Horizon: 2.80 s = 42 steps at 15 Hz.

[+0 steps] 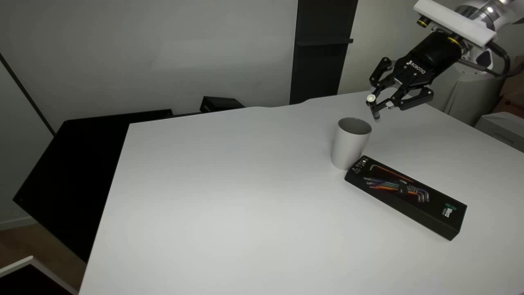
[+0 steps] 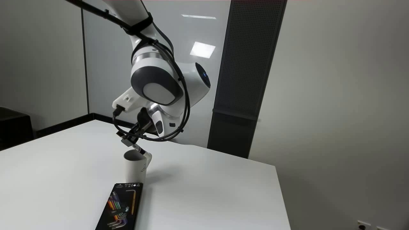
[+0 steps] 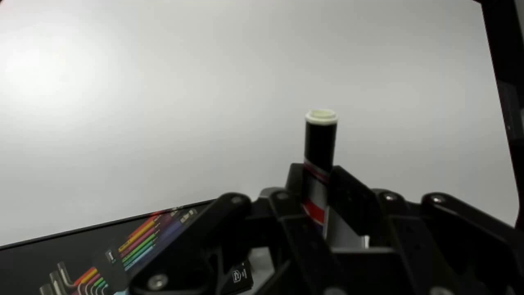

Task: Put the marker on the table, put it back in the mug then put it back on the table

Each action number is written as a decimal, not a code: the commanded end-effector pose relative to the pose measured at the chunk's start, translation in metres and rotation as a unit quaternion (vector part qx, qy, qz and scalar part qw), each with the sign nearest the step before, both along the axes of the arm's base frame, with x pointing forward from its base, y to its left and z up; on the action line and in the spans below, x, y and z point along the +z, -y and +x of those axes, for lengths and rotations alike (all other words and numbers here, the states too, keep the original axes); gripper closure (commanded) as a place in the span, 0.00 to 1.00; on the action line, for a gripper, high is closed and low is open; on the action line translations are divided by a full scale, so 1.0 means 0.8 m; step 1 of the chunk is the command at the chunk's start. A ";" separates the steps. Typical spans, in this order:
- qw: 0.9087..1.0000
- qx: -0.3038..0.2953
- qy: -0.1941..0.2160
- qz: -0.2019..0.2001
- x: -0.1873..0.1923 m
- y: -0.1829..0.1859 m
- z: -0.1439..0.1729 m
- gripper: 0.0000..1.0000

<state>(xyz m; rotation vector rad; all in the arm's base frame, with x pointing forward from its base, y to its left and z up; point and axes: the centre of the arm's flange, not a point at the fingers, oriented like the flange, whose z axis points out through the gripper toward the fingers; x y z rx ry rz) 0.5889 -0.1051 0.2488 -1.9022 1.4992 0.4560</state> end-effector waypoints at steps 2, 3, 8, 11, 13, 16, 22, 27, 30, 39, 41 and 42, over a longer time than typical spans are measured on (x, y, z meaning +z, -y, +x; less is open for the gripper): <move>1.000 0.015 0.004 0.010 0.002 -0.032 0.035 0.92; 1.000 0.018 0.004 0.012 0.001 -0.036 0.037 0.92; 0.999 0.002 -0.026 0.037 -0.024 -0.020 0.041 0.92; 0.998 -0.012 -0.044 0.054 -0.048 -0.002 0.035 0.92; 0.996 -0.021 -0.052 0.064 -0.062 0.010 0.033 0.92; 0.995 -0.027 -0.061 0.069 -0.077 0.018 0.034 0.92; 0.998 0.001 -0.056 0.029 -0.078 0.005 0.032 0.19; 0.994 0.069 -0.030 -0.076 -0.048 -0.021 0.025 0.00; 0.983 0.104 -0.023 -0.151 -0.029 -0.031 0.019 0.00; 0.896 0.182 0.065 -0.399 -0.010 -0.049 -0.024 0.00; 0.872 0.197 0.098 -0.437 -0.006 -0.060 -0.033 0.00; 0.861 0.204 0.110 -0.454 -0.005 -0.066 -0.037 0.00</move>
